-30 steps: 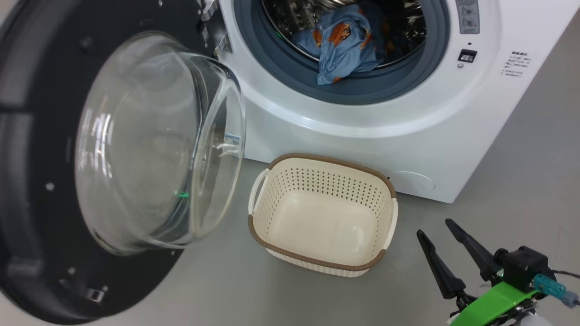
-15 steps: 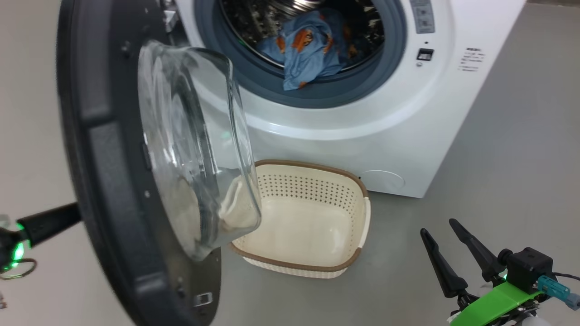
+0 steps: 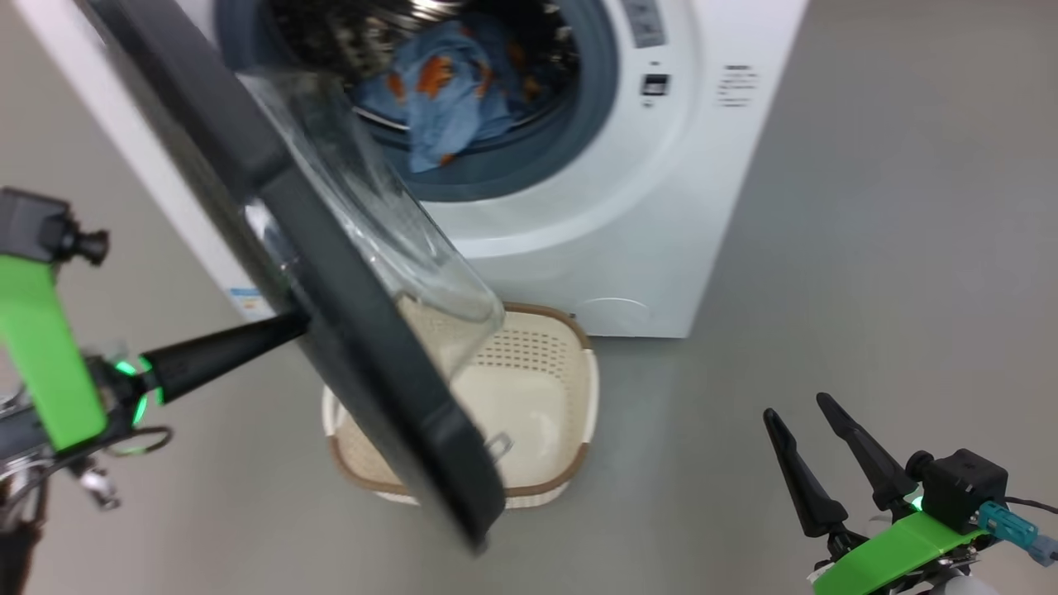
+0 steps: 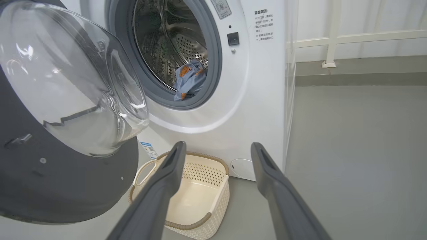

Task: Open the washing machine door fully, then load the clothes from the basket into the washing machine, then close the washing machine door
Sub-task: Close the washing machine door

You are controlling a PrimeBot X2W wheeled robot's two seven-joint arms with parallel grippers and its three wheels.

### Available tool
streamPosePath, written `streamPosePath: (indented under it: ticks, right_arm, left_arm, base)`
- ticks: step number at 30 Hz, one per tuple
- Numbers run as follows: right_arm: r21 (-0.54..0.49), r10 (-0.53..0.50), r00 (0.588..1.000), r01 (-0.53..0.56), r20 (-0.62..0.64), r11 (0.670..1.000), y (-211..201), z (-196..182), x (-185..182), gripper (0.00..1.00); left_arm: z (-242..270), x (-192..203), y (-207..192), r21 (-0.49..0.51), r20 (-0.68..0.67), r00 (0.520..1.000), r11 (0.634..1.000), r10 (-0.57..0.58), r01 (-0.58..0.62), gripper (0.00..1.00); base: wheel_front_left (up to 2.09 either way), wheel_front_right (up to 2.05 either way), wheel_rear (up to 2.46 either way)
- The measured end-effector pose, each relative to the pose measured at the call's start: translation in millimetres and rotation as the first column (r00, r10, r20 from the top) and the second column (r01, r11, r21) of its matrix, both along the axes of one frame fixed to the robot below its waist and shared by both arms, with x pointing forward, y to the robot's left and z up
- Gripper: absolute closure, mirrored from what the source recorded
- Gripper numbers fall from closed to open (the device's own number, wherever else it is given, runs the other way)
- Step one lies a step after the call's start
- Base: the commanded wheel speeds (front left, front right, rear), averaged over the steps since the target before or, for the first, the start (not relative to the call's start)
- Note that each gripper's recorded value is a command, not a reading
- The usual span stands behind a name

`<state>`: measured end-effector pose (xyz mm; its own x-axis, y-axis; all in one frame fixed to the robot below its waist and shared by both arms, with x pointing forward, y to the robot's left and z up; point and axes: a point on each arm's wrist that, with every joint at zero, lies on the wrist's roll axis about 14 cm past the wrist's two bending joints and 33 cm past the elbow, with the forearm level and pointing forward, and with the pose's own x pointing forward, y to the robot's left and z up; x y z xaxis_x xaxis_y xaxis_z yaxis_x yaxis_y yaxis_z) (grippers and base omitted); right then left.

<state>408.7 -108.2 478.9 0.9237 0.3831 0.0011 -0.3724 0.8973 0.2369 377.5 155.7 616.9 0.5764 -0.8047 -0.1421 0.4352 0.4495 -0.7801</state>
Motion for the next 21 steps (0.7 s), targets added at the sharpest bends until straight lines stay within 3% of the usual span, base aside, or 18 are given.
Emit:
streamPosePath:
  ticks: [7,21]
  right_arm:
    - [0.001,-0.092,0.996,0.092,-0.004,0.996,-28.6,-0.1,-8.7,0.00]
    - [0.005,-0.226,0.974,0.227,-0.029,0.974,-68.1,-5.3,-25.9,0.00]
  left_arm:
    - [1.2,28.2,-42.2,-0.040,0.017,0.998,0.997,-0.067,0.068,1.00]
    - [4.7,87.7,-89.1,-0.101,0.028,0.997,0.992,-0.067,0.069,1.00]
  base:
    - [0.00,0.00,0.00]
    - [0.00,0.00,0.00]
